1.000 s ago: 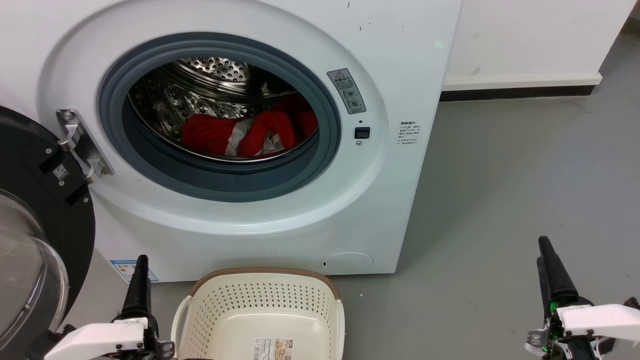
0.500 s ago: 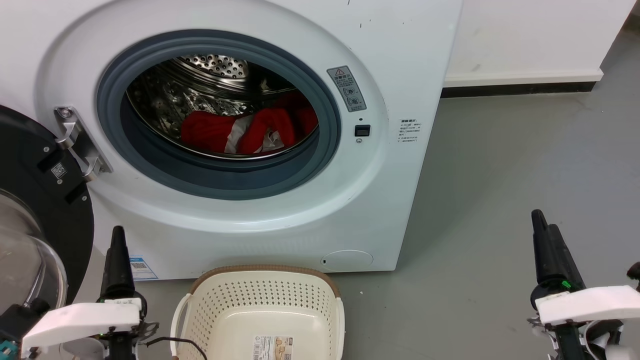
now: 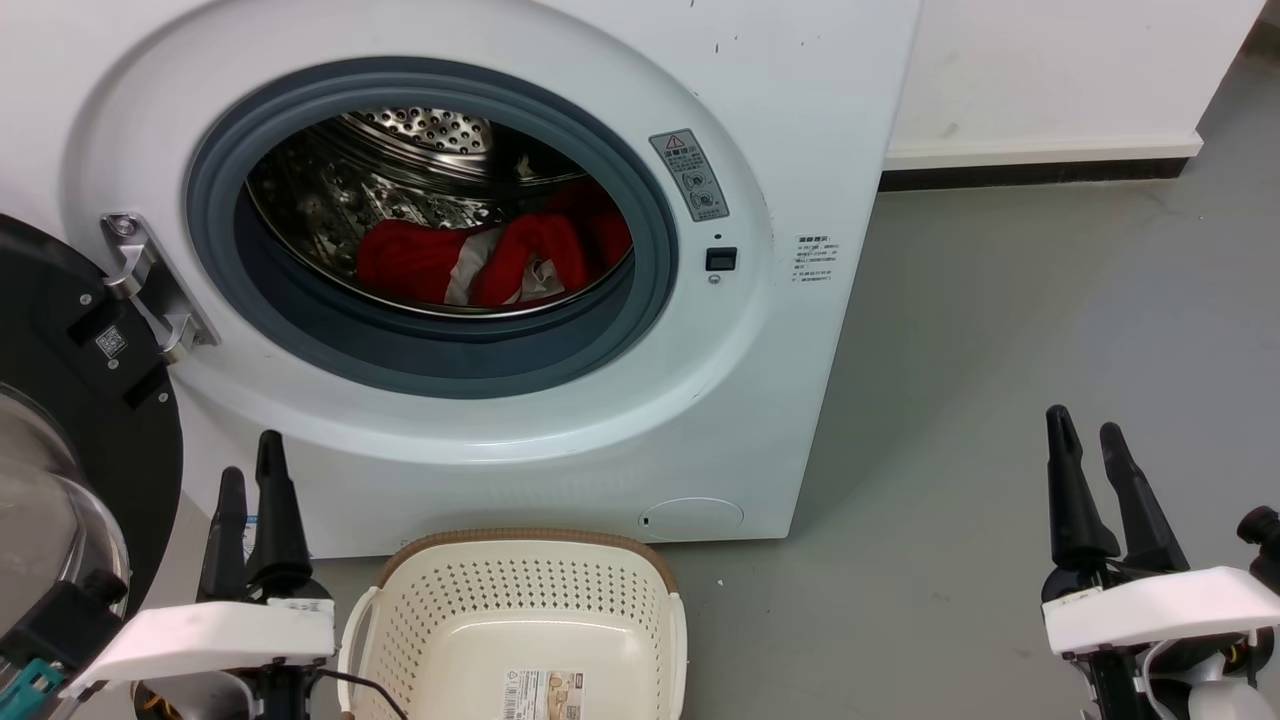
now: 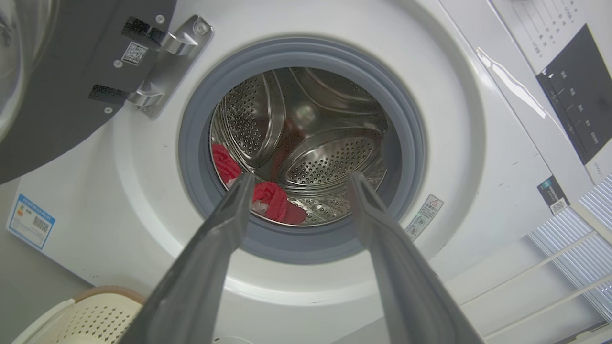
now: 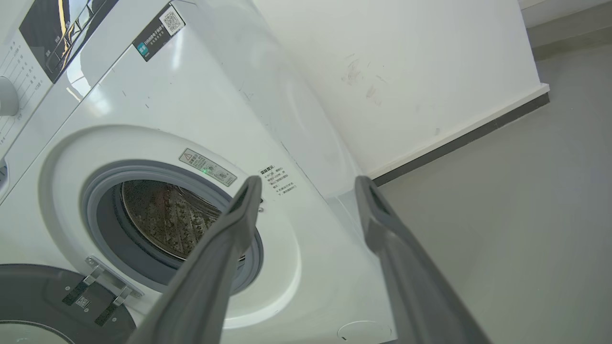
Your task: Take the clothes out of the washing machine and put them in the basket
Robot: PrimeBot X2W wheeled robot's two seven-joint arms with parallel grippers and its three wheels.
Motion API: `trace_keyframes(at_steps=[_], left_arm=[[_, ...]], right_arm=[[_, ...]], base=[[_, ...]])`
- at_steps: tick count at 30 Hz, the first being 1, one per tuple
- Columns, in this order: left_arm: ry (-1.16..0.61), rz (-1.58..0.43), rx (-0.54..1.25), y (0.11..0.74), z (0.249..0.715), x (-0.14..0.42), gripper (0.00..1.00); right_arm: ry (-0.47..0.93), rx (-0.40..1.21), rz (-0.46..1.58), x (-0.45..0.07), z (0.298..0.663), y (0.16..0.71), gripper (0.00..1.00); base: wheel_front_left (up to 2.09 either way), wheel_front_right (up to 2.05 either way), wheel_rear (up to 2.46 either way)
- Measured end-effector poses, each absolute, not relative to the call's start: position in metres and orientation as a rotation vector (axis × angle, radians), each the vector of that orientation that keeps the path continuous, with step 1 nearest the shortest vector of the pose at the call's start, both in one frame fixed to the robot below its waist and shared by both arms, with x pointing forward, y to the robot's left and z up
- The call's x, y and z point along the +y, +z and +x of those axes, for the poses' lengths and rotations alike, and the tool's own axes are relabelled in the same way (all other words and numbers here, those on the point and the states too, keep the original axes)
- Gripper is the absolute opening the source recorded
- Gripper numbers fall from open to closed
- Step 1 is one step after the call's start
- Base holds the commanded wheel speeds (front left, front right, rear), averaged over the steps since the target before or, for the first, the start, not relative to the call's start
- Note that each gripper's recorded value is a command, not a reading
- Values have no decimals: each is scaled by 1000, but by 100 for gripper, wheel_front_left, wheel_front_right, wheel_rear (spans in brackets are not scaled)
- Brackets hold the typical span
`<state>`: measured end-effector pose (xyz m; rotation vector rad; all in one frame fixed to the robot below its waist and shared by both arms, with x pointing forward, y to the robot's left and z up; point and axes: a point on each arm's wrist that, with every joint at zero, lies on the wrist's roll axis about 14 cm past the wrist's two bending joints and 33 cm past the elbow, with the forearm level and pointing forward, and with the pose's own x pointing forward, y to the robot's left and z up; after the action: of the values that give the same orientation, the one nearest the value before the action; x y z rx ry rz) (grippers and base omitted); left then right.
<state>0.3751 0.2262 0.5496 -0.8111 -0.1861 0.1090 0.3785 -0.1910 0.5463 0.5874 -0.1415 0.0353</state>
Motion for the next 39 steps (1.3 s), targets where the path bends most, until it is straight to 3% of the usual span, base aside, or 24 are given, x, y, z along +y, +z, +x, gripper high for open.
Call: trace_keyframes(at_steps=[14, 39], left_arm=[[24, -525, -234, 575, 377, 193, 100], [-5, -244, -140, 537, 369, 172, 100]], right_arm=[[59, -173, 382, -183, 378, 554, 100], [74, -167, 88, -178, 371, 544, 100]], base=[[0, 0, 0], [0, 0, 0]])
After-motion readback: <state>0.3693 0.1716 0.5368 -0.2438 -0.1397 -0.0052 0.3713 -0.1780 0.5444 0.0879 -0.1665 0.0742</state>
